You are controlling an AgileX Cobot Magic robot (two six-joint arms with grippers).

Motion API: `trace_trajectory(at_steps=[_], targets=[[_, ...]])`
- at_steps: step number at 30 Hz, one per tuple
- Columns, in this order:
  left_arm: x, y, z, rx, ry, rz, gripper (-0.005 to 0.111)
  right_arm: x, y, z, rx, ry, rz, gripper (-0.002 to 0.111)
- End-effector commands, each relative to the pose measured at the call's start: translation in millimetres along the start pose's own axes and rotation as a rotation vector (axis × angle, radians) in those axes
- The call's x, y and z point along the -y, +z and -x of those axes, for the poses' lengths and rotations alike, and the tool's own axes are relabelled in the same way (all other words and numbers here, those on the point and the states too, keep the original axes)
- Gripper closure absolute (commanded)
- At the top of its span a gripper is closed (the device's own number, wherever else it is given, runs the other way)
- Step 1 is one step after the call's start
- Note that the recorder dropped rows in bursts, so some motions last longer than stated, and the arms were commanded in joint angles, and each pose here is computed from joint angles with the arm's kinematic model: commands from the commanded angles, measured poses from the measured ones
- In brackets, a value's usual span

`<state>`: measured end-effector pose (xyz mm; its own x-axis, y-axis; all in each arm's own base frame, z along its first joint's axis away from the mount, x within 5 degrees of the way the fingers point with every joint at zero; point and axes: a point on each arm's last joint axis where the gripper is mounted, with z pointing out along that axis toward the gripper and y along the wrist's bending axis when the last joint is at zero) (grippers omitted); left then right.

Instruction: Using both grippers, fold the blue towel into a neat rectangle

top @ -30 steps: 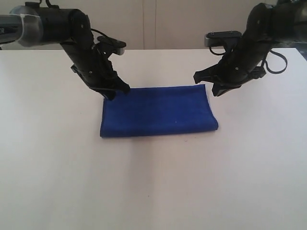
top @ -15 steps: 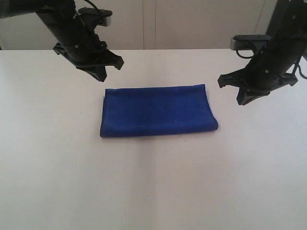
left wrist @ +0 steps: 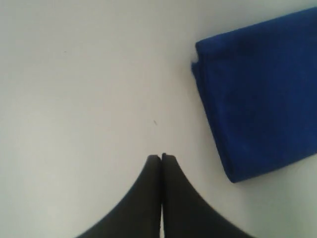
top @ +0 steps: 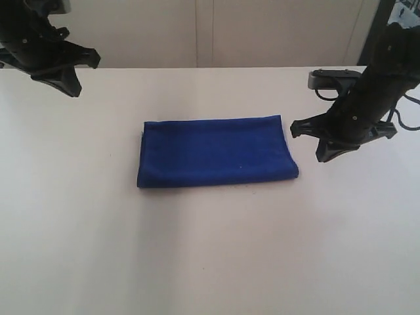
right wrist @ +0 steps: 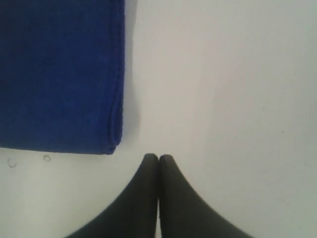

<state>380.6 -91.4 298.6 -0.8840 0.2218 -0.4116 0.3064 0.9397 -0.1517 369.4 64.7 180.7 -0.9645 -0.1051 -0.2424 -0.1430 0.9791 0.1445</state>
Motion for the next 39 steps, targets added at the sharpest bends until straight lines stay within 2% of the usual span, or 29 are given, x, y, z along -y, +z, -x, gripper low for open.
trace_trajectory(at_steps=[1,6,10,18,23,28,32,36,39], targets=[[8.7,-25.1,-11.8,0.057,0.013,-0.038,0.107,-8.4,9.8,8.6,0.047,-0.037,-0.007,0.108],[10.6,-32.4,-24.8,0.061,0.010,-0.036,0.107,-5.6,37.7,7.9,0.015,-0.022,-0.012,0.108],[10.5,-28.6,-32.1,0.049,0.002,-0.039,0.107,-13.6,52.5,6.1,-0.003,-0.006,0.015,0.108],[10.0,-20.2,-40.0,0.027,-0.014,-0.048,0.107,-27.8,55.8,1.1,-0.044,-0.037,0.032,0.108],[9.8,-20.2,-39.2,0.037,-0.014,-0.046,0.107,-27.1,54.7,2.2,-0.046,-0.052,0.022,0.108],[2.8,-20.5,-37.8,0.053,0.012,0.016,0.107,-17.4,37.9,10.4,0.006,-0.028,0.014,0.108],[-11.3,-22.9,-39.1,0.050,-0.031,0.040,0.107,-2.7,16.5,12.5,0.041,0.012,0.008,0.108],[-21.5,-20.3,-47.3,-0.001,-0.065,0.042,0.107,10.6,-2.3,10.6,0.039,0.044,0.004,0.108],[-19.6,-15.2,-59.5,-0.069,-0.086,0.011,0.107,14.6,-19.6,6.0,0.025,0.056,0.008,0.108]])
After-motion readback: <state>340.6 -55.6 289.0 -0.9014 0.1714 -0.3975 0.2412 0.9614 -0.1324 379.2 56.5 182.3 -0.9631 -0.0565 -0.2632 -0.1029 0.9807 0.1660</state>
